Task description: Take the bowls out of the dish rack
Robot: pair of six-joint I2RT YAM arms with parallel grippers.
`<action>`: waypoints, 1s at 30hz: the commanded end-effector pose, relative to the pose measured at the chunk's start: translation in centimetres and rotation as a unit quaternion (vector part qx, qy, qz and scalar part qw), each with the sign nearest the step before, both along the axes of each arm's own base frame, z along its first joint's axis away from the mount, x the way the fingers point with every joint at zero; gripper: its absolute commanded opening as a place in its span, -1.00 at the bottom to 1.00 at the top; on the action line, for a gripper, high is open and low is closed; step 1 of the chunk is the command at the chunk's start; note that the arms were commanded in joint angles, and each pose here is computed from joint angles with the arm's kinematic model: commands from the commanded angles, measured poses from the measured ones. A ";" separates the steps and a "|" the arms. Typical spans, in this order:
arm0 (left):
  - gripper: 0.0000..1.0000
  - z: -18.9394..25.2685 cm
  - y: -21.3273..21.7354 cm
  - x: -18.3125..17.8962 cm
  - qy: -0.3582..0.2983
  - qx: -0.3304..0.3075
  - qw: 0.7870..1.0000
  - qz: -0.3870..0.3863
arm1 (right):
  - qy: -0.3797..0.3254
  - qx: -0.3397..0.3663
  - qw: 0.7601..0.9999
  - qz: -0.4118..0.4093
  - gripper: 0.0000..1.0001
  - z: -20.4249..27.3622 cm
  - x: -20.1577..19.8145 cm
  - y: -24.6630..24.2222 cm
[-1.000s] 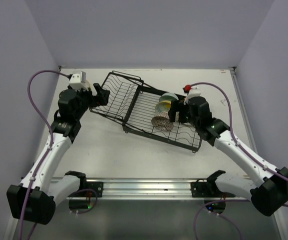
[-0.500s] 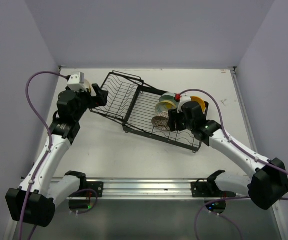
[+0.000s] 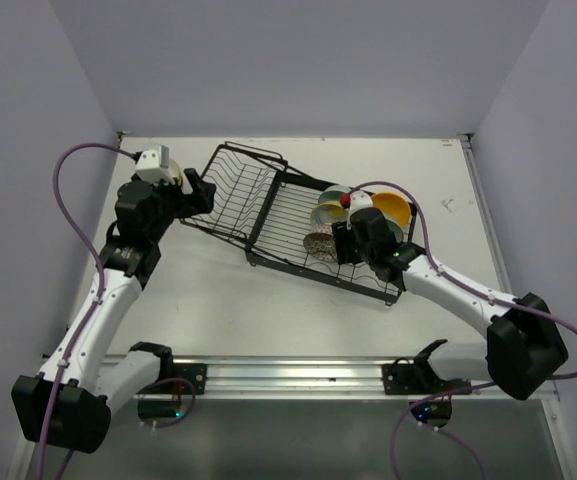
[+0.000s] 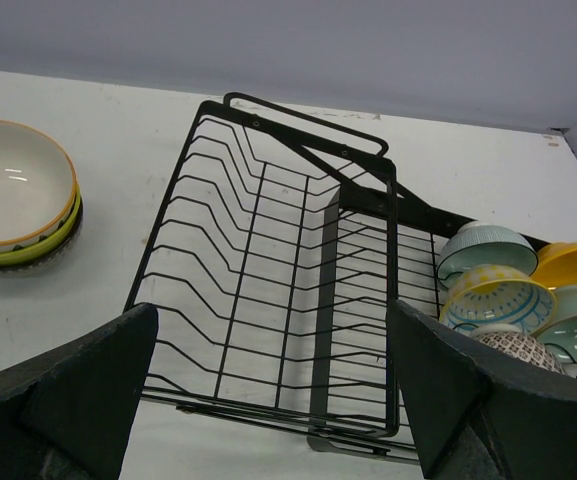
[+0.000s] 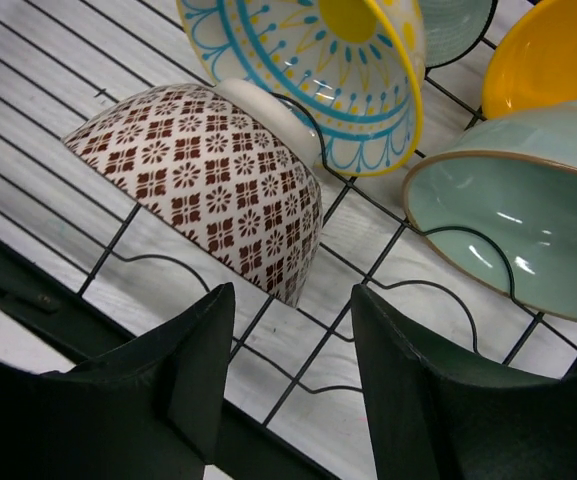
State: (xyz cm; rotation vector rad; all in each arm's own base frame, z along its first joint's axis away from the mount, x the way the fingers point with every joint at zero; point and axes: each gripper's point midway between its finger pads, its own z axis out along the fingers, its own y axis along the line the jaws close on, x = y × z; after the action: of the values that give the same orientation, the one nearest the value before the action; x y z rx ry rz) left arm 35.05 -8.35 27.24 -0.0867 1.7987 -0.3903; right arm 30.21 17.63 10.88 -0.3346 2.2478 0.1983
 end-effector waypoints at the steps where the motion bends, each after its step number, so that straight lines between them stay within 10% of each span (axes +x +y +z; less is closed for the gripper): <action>1: 1.00 1.8 0.0 0.5 -0.023 0.002 1.000 0.001 | -0.039 -0.010 0.998 -0.041 0.07 0.4 1.7 -0.6; 19: 1.00 0.7 -0.6 0.9 -0.005 -0.001 1.000 -0.010 | -0.112 -0.048 0.991 -0.049 -0.24 -0.9 3.2 1.7; 30: 1.00 0.4 -0.7 1.0 0.002 -0.002 1.000 -0.013 | -0.144 -0.088 0.984 -0.065 -0.86 0.2 3.6 1.7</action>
State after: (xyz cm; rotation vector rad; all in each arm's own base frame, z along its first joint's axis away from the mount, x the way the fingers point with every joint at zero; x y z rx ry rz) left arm 35.67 -8.69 25.53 -0.0828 1.8516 -0.3950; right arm 32.45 17.51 7.74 -0.3513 2.1037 -0.1729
